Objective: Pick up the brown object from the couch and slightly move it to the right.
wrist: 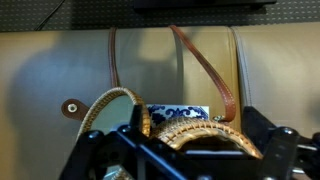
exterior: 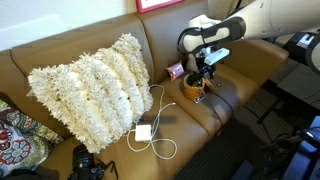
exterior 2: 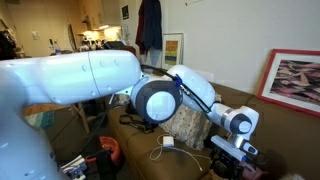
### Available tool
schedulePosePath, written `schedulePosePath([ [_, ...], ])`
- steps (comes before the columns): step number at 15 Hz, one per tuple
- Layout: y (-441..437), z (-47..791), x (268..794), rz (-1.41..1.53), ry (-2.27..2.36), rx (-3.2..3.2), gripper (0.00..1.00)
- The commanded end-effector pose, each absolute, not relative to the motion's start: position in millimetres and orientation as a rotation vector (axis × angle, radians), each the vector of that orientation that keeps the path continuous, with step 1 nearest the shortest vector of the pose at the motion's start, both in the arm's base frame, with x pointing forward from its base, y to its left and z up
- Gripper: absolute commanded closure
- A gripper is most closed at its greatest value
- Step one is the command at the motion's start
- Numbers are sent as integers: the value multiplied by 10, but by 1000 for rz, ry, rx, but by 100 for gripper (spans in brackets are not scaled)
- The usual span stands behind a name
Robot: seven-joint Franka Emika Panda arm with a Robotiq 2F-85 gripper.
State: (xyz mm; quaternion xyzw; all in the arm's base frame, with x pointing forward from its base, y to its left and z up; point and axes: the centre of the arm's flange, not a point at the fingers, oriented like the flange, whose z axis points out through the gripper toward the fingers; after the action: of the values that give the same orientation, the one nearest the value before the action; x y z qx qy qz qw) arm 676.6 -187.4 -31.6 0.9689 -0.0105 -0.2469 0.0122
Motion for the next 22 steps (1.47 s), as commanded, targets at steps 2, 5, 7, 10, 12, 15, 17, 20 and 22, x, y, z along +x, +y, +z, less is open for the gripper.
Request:
schedulePosePath([
  [2, -2016, -583, 7184, -789, 19, 3013, 0],
  [5, -1994, -555, 7160, -789, 28, 3019, 0],
  [7, -1964, -486, 7139, -805, 22, 2994, 0],
  [10, -1929, -547, 7112, -1064, 12, 2869, 0],
  [12, -1920, -594, 7033, -1204, -35, 2786, 0],
  [15, -1903, -604, 6928, -1326, -50, 2695, 0],
  [17, -1909, -609, 6891, -1387, -48, 2652, 0],
  [20, -1948, -624, 6849, -1378, -81, 2660, 0],
  [22, -1944, -405, 6844, -1220, -102, 2788, 0],
])
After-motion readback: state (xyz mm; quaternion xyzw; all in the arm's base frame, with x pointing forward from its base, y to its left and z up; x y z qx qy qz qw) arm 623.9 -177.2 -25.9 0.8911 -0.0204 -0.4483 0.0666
